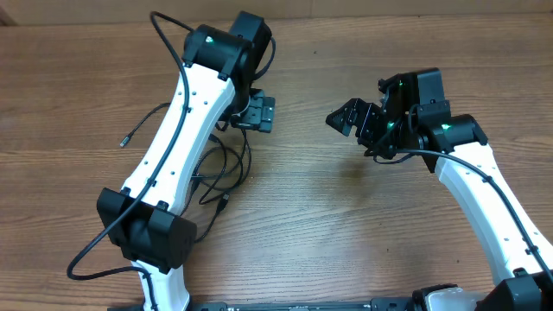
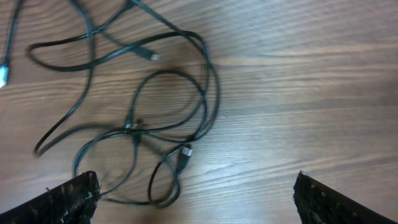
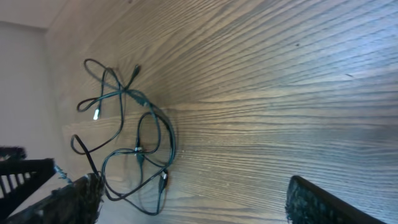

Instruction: Untangle cables

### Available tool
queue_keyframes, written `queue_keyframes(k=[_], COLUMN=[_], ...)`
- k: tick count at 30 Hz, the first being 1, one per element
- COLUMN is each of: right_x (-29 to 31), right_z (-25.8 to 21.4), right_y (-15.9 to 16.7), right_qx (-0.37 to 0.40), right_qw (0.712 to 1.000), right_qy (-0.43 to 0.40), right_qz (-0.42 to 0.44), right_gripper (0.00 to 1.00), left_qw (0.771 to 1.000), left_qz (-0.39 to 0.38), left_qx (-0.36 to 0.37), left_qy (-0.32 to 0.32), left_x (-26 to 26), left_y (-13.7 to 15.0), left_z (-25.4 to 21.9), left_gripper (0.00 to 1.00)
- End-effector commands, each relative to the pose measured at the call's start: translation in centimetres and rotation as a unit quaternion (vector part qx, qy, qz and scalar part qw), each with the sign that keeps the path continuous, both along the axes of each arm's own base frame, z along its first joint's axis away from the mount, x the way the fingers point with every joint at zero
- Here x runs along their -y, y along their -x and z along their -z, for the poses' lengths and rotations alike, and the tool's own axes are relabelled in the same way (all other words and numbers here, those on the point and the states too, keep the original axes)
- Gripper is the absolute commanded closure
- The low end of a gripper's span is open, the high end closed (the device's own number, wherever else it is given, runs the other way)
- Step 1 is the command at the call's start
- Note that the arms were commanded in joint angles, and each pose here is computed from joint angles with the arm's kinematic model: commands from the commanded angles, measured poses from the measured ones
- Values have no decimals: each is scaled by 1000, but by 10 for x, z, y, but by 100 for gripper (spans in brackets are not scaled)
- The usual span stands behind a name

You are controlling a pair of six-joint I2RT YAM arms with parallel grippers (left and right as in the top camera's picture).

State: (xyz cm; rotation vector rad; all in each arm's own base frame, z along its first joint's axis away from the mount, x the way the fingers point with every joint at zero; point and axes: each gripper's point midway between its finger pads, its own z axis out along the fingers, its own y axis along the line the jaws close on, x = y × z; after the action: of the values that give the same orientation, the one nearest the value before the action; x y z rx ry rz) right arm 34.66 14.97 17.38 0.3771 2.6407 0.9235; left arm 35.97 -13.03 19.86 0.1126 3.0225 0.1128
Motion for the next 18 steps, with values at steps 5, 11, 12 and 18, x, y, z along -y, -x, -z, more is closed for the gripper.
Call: queue_keyframes(k=[5, 11, 12, 18], right_x=[11, 12, 12, 13], right_z=[-4, 0, 1, 6], right_y=[-6, -7, -7, -3], right_qx=[17, 17, 19, 17], right_qw=[999, 999, 999, 998], right_qy=[29, 38, 40, 54], right_qz=[16, 12, 8, -12], right_gripper=[0, 0, 0, 0], left_qw=[997, 998, 998, 995], left_qz=[-75, -55, -52, -62], left_qx=[-1, -38, -44, -73], left_qy=[-28, 2, 10, -5], left_x=[-34, -20, -16, -13], left_y=[3, 17, 20, 32], left_z=[-7, -3, -2, 14], left_gripper=[0, 0, 1, 1])
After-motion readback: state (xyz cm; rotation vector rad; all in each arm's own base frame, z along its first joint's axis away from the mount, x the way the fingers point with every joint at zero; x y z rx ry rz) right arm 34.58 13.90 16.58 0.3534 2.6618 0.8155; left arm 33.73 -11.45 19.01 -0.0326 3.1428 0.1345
